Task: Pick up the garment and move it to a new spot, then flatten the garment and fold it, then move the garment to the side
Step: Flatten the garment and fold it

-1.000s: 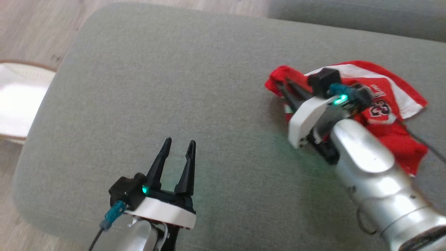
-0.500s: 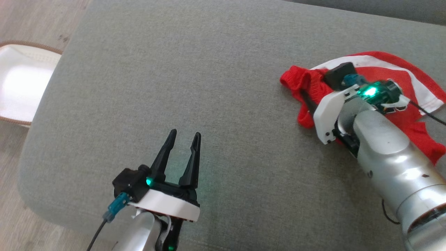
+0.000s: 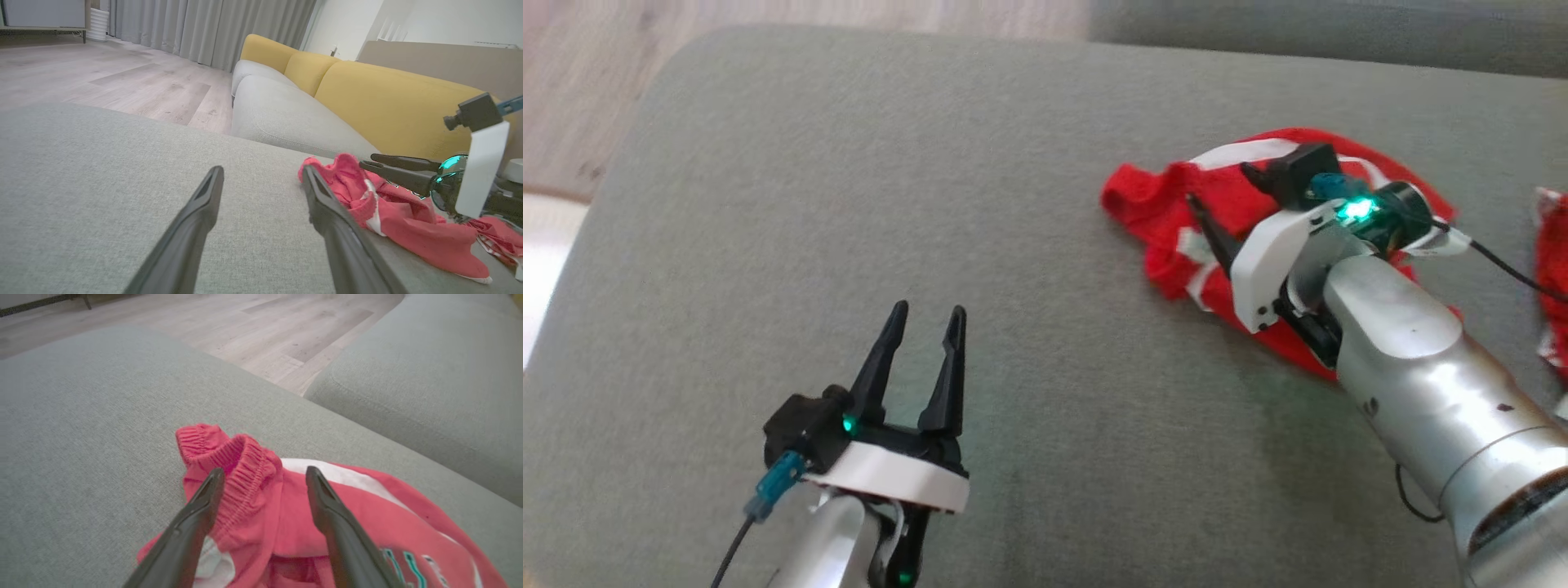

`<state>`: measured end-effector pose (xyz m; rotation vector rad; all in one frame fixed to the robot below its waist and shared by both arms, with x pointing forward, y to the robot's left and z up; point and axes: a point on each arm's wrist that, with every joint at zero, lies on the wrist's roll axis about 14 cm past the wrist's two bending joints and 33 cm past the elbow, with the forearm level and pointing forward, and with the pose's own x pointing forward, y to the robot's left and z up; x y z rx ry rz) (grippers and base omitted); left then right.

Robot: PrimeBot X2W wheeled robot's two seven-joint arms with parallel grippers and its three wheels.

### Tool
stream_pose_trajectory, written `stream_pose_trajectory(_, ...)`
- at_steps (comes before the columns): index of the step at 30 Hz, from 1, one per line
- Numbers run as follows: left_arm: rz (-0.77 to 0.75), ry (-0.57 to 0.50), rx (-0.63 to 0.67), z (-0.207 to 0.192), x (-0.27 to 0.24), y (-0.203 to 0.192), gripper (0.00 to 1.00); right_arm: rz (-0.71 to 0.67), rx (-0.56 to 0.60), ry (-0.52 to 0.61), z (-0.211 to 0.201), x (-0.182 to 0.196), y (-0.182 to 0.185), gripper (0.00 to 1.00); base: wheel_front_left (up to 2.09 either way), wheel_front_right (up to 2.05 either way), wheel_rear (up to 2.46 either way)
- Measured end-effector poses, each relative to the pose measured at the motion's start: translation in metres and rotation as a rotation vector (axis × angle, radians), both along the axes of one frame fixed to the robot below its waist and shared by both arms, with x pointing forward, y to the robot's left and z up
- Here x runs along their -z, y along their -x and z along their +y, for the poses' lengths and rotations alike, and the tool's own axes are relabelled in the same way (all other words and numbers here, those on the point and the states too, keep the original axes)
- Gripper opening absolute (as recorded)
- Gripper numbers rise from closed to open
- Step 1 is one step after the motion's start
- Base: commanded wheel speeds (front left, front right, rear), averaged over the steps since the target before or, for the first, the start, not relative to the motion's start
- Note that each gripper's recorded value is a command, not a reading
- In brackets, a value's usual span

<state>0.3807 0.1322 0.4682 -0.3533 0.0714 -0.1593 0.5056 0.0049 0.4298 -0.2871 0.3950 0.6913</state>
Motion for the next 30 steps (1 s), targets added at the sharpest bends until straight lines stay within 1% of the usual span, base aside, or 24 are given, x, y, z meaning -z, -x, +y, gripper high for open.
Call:
stream_pose_trajectory(5,-0.016,-0.006,0.033,-0.011,-0.004,0.003,1.0,-0.058,0.001,-0.02,-0.011,-0.028,0.009,1.0,0.0,0.0,0.0)
stream_pose_trajectory(10,-0.043,0.003,0.051,-0.018,-0.013,0.007,1.0,-0.119,0.054,-0.084,-0.036,-0.054,0.018,1.0,0.0,0.0,0.0)
stream_pose_trajectory(12,-0.052,0.008,0.067,-0.024,-0.015,0.009,1.0,-0.143,0.108,-0.144,-0.052,-0.063,0.021,1.0,0.0,0.0,0.0)
stream_pose_trajectory(13,-0.066,0.015,0.073,-0.027,-0.02,0.011,1.0,-0.18,0.156,-0.188,-0.069,-0.07,0.024,1.0,0.0,0.0,0.0)
stream_pose_trajectory(15,-0.076,0.02,0.082,-0.03,-0.023,0.011,1.0,-0.201,0.212,-0.232,-0.087,-0.074,0.03,1.0,0.0,0.0,0.0)
stream_pose_trajectory(19,-0.096,0.028,0.108,-0.04,-0.029,0.009,1.0,-0.205,0.351,-0.313,-0.127,-0.066,0.047,1.0,0.0,0.0,0.0)
stream_pose_trajectory(23,-0.118,0.027,0.144,-0.051,-0.036,0.004,1.0,-0.258,0.484,-0.4,-0.161,-0.066,0.07,1.0,0.0,0.0,0.0)
stream_pose_trajectory(26,-0.123,0.031,0.169,-0.06,-0.037,0.003,1.0,-0.241,0.585,-0.426,-0.176,-0.044,0.102,1.0,0.0,0.0,0.0)
stream_pose_trajectory(30,-0.134,0.04,0.194,-0.069,-0.041,0.004,1.0,-0.182,0.682,-0.413,-0.184,-0.01,0.144,1.0,0.0,0.0,0.0)
